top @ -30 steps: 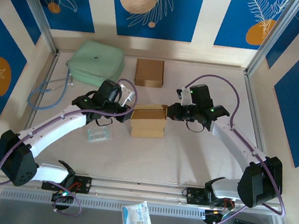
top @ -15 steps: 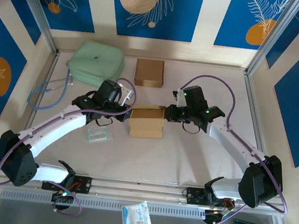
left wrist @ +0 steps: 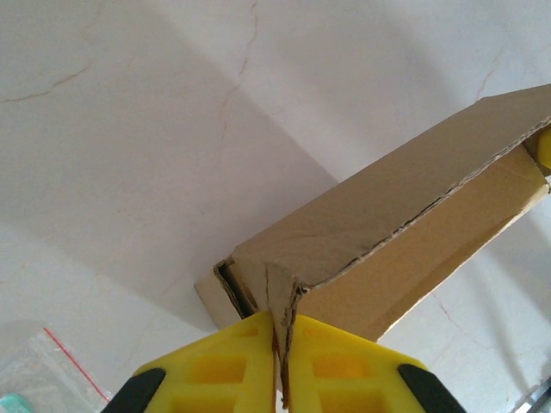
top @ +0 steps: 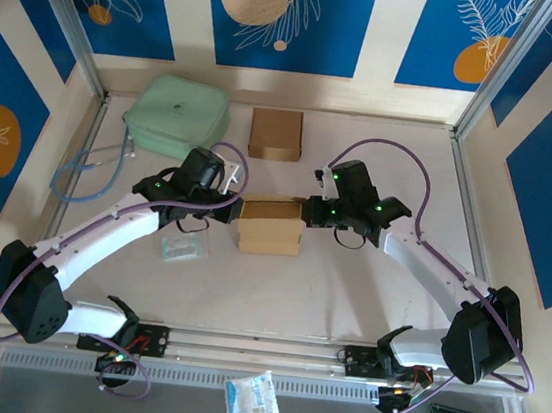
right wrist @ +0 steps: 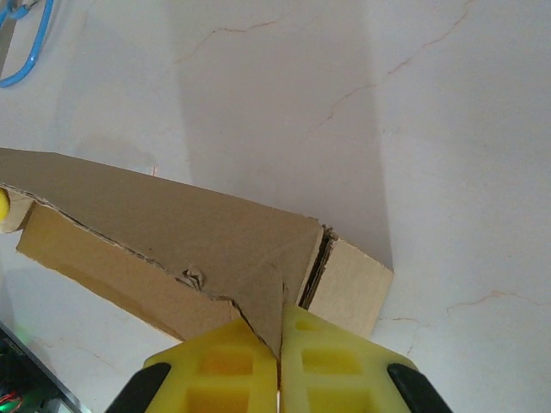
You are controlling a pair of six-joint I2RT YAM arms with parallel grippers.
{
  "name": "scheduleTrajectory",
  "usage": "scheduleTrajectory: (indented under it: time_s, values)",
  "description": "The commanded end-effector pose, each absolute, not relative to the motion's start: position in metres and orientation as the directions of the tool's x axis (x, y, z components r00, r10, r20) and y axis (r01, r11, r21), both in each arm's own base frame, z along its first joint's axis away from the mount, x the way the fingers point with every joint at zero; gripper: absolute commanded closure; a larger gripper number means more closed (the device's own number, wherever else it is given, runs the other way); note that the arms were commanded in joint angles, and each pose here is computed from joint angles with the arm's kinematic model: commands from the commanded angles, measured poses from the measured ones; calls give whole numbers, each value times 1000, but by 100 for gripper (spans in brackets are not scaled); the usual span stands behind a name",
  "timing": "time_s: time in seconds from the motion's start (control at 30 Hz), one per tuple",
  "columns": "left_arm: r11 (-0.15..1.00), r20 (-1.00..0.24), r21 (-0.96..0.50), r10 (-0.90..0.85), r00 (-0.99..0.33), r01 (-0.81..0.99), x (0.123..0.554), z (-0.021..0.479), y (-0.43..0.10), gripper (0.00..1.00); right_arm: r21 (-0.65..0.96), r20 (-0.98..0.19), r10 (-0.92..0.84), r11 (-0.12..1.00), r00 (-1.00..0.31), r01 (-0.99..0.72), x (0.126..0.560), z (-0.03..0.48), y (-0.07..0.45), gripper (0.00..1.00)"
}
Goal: Fold the paper box
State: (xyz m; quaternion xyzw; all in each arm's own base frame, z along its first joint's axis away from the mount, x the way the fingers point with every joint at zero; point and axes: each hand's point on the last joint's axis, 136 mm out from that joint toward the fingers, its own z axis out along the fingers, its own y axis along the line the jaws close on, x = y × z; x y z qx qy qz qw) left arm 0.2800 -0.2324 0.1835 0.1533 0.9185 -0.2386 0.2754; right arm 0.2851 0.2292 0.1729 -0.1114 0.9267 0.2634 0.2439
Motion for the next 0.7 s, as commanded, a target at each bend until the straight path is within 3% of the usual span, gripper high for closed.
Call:
scheduleTrajectory:
  time_s: [0.0, 0.4, 0.67]
  values:
    - [828, -494, -417, 140, -858, 376, 266, 171, -239, 90, 416, -365, -166, 851, -916, -320, 254, 139, 228, 93]
    - [878, -359, -415, 81, -930, 237, 248, 138, -229, 95, 389, -372, -188, 858, -909, -336, 256, 141, 231, 93]
    - [950, -363, -251, 88, -928, 188, 248, 128, -200, 93, 369, -376, -202, 863, -904, -346, 255, 141, 231, 93]
